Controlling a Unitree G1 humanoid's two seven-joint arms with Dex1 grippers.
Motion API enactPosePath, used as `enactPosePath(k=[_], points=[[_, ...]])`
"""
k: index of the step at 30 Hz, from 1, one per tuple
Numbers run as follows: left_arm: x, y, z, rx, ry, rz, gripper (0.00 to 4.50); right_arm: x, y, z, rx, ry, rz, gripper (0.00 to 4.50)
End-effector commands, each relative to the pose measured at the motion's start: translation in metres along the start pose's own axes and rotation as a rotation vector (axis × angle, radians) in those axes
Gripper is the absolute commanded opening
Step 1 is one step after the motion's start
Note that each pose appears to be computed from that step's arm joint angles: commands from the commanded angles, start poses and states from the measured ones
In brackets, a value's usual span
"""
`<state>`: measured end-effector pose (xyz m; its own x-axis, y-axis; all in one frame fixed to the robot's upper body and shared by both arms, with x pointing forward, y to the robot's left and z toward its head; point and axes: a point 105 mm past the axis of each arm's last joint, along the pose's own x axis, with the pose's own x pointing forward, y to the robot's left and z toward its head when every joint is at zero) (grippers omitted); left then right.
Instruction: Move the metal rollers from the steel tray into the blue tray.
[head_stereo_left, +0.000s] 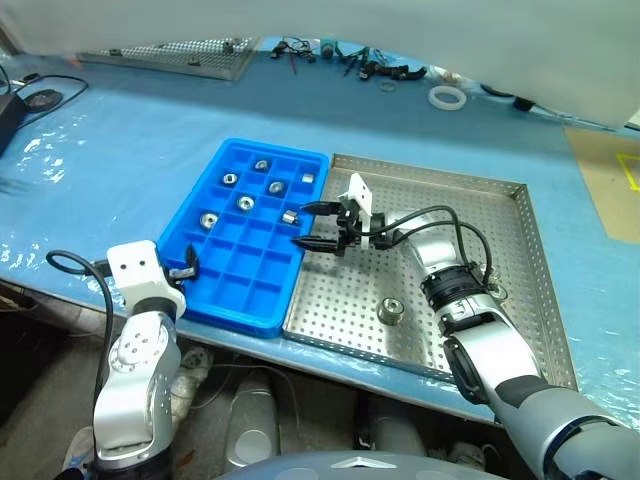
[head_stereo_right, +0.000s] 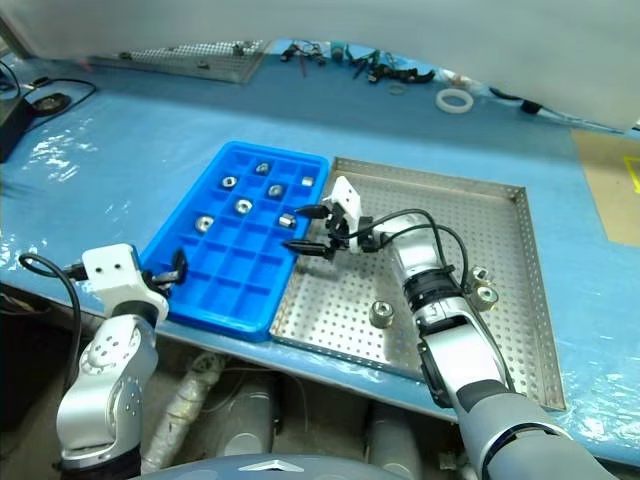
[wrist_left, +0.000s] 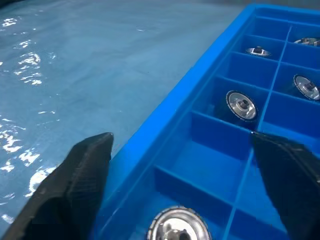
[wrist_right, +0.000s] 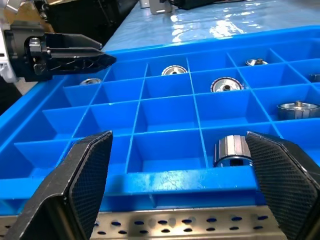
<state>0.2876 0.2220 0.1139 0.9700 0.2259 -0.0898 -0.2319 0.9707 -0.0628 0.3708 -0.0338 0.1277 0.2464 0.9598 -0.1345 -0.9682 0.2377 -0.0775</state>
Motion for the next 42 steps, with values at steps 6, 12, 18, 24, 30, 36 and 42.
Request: enactPosePath(k=[6,12,18,24,30,36,42], points=[[0.032,-0.084,0.034,-0.002,-0.117,-0.517,4.49,-0.048,-0.012,0.016,-0.033,-0.046,-0.182,4.50],[0.041,-0.141,0.043,0.042,-0.135,-0.855,4.49,-0.086,-0.009,0.012,-0.028,-0.026,-0.337,4.50],[0.027,-0.191,0.027,0.134,-0.076,-1.189,4.49,-0.120,0.003,0.006,-0.009,0.006,-0.465,4.50],[0.011,-0.220,0.022,0.146,-0.053,-1.395,4.49,-0.139,0.022,-0.003,0.032,0.055,-0.520,4.50],[-0.024,-0.220,-0.002,0.238,0.086,-1.691,4.49,-0.148,0.029,-0.007,0.044,0.076,-0.568,4.50],[-0.026,-0.210,-0.038,0.483,0.213,-1.753,4.49,-0.149,0.030,-0.009,0.042,0.092,-0.580,4.50],[-0.022,-0.217,-0.060,0.574,0.224,-1.719,4.49,-0.148,0.028,-0.009,0.037,0.093,-0.579,4.50]])
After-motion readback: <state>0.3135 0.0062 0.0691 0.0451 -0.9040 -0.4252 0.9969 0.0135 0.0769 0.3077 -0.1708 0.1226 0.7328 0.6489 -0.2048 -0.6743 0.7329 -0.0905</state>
